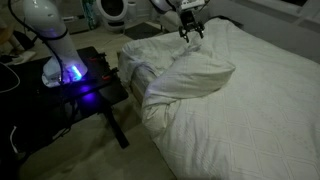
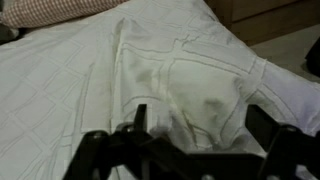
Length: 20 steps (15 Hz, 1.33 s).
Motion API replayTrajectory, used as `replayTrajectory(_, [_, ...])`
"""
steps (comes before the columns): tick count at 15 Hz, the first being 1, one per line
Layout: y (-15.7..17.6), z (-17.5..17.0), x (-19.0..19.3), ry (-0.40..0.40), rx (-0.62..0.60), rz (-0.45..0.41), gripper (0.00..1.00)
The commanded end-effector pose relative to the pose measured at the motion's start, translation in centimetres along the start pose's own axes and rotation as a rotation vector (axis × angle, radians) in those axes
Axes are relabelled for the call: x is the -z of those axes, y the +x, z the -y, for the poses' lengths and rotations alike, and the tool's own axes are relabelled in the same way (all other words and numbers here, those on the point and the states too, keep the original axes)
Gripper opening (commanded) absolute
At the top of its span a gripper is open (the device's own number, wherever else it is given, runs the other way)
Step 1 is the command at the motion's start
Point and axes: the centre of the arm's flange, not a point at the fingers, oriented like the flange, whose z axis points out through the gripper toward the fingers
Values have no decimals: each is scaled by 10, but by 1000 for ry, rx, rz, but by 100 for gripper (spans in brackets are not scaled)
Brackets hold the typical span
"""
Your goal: Move the left side of the blanket to the right
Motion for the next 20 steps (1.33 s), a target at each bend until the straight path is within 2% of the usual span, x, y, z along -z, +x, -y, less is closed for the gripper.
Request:
replayTrajectory(1, [4, 2, -3, -57, 38, -17, 100])
replayTrajectory(6, [9, 1, -29, 42, 38, -71, 100])
replayTrajectory(9, [10, -2, -40, 71, 108, -102, 100])
replayTrajectory(12, [7, -15, -44, 110, 234, -204, 100])
replayTrajectory(15, [-2, -25, -42, 145, 300, -314, 100])
replayTrajectory(20, [-23, -42, -25, 122, 387, -443, 100])
